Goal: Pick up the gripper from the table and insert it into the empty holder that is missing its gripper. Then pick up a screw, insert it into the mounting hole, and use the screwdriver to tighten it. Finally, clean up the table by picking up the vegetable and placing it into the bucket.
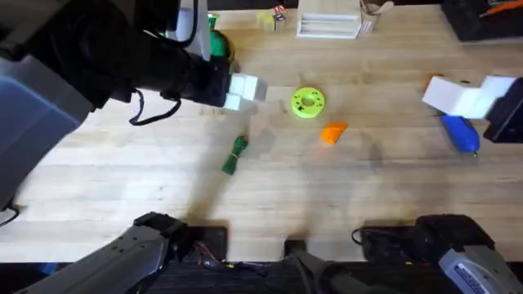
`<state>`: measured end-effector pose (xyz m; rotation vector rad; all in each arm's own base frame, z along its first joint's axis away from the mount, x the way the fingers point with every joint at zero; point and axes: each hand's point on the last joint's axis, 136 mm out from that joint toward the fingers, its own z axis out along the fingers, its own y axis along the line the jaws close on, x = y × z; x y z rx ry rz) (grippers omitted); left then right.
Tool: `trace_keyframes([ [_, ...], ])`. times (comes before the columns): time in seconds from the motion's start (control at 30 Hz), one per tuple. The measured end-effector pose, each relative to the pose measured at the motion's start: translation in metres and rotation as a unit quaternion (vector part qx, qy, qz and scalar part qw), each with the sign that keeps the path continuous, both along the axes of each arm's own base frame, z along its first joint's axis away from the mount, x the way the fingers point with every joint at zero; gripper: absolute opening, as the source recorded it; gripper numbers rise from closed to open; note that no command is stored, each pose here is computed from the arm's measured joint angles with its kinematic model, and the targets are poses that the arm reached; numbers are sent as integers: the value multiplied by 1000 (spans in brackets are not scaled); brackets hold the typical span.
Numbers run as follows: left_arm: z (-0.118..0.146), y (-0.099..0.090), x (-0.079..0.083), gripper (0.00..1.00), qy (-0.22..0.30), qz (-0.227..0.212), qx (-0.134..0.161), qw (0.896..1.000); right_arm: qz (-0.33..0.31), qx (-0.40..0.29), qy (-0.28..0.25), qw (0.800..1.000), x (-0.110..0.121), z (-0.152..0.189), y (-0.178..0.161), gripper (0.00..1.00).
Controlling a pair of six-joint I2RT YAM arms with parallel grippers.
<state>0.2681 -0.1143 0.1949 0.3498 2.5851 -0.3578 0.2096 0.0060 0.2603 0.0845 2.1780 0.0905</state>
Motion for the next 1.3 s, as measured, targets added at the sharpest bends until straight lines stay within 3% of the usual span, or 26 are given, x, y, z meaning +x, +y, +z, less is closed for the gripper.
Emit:
trace_keyframes([
  [0.13, 26, -27, 21, 993, -52, -17, -77, 996, 0, 0, 0, 1000, 0, 0, 0, 992],
  [0.17, 32, -32, 25, 921, -61, -15, -96, 993, 0, 0, 0, 1000, 0, 0, 0, 992],
  [0.33, 47, -43, 32, 147, -66, 5, -154, 986, 0, 0, 0, 1000, 0, 0, 0, 992],
  [0.37, 47, -44, 32, 35, -62, 8, -159, 985, 0, 0, 0, 1000, 0, 0, 0, 992],
  [0.43, 48, -45, 32, 16, -57, 15, -168, 984, 0, 0, 0, 1000, 0, 0, 0, 992],
  [0.57, 48, -45, 31, 41, -49, 23, -176, 983, 0, 0, 0, 1000, 0, 0, 0, 992],
  [0.63, 47, -45, 31, 209, -46, 27, -177, 983, 0, 0, 0, 1000, 0, 0, 0, 992],
  [0.8, 47, -43, 32, 943, -45, 35, -176, 983, 0, 0, 0, 1000, 0, 0, 0, 992],
  [0.93, 50, -40, 37, 992, -60, 42, -172, 982, 0, 0, 0, 1000, 0, 0, 0, 992],
  [1.07, 67, -41, 54, 992, -129, 30, -167, 977, 0, 0, 0, 1000, 0, 0, 0, 992],
  [1.17, 82, -45, 57, 993, -205, 0, -169, 964, 0, 0, 0, 1000, 0, 0, 0, 992],
  [1.3, 92, -45, 44, 993, -302, -27, -184, 935, 0, 0, 0, 1000, 0, 0, 0, 992],
])
